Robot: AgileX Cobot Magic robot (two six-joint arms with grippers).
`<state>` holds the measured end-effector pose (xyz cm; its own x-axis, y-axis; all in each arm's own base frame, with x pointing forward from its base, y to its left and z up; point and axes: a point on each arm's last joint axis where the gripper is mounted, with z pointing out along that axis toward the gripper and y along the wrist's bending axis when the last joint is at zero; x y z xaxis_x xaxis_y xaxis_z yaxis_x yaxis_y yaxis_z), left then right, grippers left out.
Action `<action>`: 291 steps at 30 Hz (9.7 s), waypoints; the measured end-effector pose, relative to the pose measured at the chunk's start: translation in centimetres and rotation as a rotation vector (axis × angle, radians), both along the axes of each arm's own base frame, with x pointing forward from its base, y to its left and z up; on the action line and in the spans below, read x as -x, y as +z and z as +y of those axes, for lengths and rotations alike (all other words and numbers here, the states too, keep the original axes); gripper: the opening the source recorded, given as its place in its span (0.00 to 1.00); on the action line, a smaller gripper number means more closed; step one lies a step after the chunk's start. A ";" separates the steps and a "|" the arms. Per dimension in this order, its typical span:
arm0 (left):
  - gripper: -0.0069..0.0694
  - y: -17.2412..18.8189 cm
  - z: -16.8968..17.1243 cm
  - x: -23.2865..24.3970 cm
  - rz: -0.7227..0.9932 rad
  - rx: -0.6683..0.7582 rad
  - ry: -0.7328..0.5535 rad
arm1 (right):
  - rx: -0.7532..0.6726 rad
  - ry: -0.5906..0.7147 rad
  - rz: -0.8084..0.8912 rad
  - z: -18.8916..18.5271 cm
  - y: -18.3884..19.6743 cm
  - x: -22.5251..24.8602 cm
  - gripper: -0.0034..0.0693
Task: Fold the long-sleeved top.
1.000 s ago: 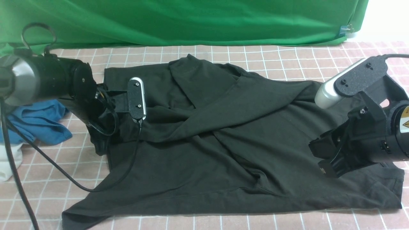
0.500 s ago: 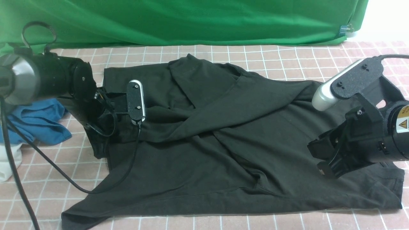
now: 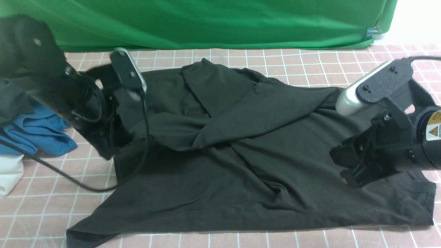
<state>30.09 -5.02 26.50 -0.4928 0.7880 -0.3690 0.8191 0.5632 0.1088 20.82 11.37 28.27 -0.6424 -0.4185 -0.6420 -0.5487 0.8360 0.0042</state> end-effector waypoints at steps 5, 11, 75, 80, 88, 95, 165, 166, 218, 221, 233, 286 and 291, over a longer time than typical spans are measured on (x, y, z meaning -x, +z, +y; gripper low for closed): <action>0.13 3.5 -1.9 3.0 0.039 0.150 0.157 | -0.017 -0.009 -0.039 0.4 -0.3 -0.9 0.44; 0.13 5.0 -6.1 7.1 0.253 0.262 0.174 | -0.011 -0.011 -0.029 0.6 -0.9 -1.4 0.48; 0.13 -0.7 -2.3 0.3 0.276 0.080 0.322 | 0.021 -0.179 0.494 15.7 -11.1 -17.2 0.71; 0.13 -0.7 -2.3 0.3 0.277 0.083 0.323 | 0.032 -0.167 0.498 15.8 -12.0 -17.4 0.65; 0.13 -0.7 -2.4 0.4 0.294 0.085 0.321 | 0.048 -0.131 0.493 15.8 -11.9 -17.3 0.22; 0.13 -0.7 -2.5 0.6 0.317 0.095 0.322 | 0.093 -0.097 0.450 15.1 -9.5 -16.9 0.11; 0.13 -1.8 -3.2 3.1 0.340 -0.025 0.286 | 0.484 1.234 0.052 16.2 -12.0 -15.3 0.17; 0.13 -1.8 -3.2 3.1 0.339 -0.025 0.286 | 0.488 1.235 0.052 16.2 -12.0 -15.3 0.13; 0.14 -5.6 -0.3 -1.6 0.295 0.167 0.585 | 0.406 0.717 -0.385 12.4 -7.1 -22.2 0.12; 0.17 -6.5 0.0 -1.9 0.294 0.116 0.571 | 0.415 0.688 -0.437 12.8 -7.9 -22.8 0.22; 0.77 -7.0 2.1 -3.7 0.059 -0.068 0.549 | 0.271 0.503 -0.182 11.9 -5.6 -20.9 0.61; 0.14 -3.8 -3.0 5.6 0.136 -0.036 0.159 | 0.232 0.395 0.196 4.8 -0.8 -2.0 0.23; 0.14 -3.7 -3.0 6.5 0.217 -0.044 0.148 | 0.220 0.276 0.185 2.7 -0.8 -3.6 0.26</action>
<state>23.58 -8.03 22.84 -0.6677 0.7144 -0.2093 0.7350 0.6773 -0.0332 24.44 14.07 27.52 -0.5826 -0.7063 -0.4023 -0.7600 0.6488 -0.0385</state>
